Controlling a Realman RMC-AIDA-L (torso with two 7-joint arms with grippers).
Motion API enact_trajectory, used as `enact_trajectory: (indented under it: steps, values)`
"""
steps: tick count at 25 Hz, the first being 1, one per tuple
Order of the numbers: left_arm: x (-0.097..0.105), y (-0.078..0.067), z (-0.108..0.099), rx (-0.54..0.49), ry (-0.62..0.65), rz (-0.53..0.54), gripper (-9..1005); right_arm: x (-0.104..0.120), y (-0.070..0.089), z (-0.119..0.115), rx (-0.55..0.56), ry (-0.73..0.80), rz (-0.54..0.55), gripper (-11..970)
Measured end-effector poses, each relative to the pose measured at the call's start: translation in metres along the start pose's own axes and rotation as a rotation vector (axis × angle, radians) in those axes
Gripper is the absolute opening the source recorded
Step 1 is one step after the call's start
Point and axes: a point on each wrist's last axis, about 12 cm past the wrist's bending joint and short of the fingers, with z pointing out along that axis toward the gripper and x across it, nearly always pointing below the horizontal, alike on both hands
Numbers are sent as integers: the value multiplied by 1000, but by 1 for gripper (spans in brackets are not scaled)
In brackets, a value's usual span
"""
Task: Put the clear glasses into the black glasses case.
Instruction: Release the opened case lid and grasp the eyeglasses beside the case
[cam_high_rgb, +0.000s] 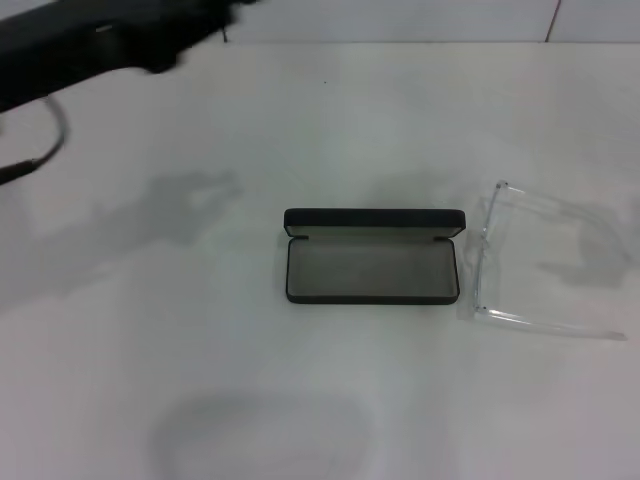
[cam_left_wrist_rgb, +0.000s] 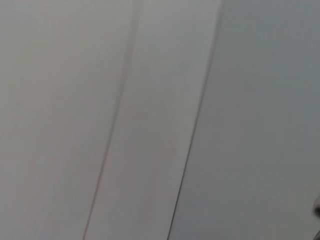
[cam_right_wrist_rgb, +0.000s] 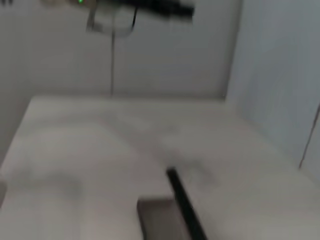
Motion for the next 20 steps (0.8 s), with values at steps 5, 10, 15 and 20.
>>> enact_trajectory:
  steps: [5, 10, 15, 20]
  values:
    - [26, 23, -40, 13, -107, -98, 323, -48, -30, 27, -137, 255, -117, 630]
    - [44, 25, -46, 19, -91, -85, 133, -85, -41, 69, -229, 411, -277, 629]
    - [52, 24, -46, 12, -61, -90, 94, -105, -37, 106, -299, 518, -417, 629]
    - [61, 24, -47, 7, -71, -99, 95, -108, -23, 159, -351, 741, -583, 628]
